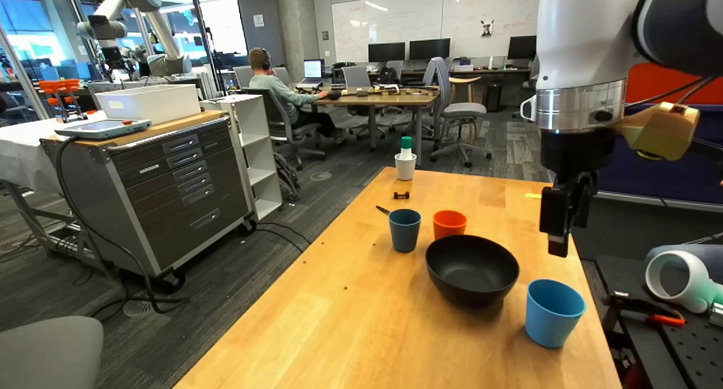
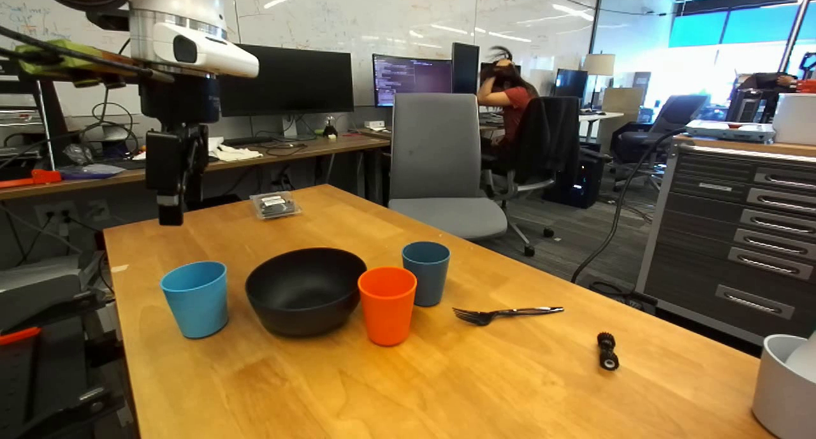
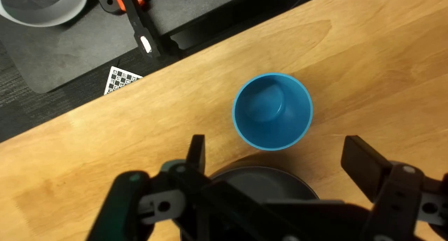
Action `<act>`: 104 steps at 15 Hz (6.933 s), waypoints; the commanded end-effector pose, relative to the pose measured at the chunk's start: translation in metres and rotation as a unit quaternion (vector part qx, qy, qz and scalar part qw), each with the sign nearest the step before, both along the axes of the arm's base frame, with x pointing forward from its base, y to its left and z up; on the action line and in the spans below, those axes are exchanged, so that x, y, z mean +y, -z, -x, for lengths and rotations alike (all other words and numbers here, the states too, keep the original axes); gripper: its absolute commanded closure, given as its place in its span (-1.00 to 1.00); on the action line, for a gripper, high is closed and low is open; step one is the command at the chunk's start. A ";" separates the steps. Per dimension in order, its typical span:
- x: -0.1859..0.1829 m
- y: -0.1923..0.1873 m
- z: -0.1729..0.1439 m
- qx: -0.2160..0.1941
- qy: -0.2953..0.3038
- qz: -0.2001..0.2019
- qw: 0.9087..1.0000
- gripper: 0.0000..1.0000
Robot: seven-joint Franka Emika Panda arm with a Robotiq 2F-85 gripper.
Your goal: Stack the three cups and put the in the bowl, then pick the fork and put it in the cups
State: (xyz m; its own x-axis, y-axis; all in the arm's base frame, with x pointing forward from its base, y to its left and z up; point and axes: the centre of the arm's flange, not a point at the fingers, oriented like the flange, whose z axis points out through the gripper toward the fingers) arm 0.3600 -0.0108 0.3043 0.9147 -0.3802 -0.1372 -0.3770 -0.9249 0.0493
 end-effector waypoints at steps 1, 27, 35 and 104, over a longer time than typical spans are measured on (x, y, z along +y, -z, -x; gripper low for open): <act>-0.010 0.031 0.038 -0.008 0.014 0.015 1.000 -1.00; 0.005 0.104 0.048 0.047 -0.009 0.022 0.999 0.28; 0.009 0.103 0.044 0.037 -0.008 0.024 0.999 0.98; -0.191 0.031 -0.135 -0.064 0.424 -0.052 0.902 0.97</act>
State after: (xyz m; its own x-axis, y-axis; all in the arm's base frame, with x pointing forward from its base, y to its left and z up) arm 0.4853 -0.1988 0.2743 0.3236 -0.9366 -0.1345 -0.9448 -0.3120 -0.1005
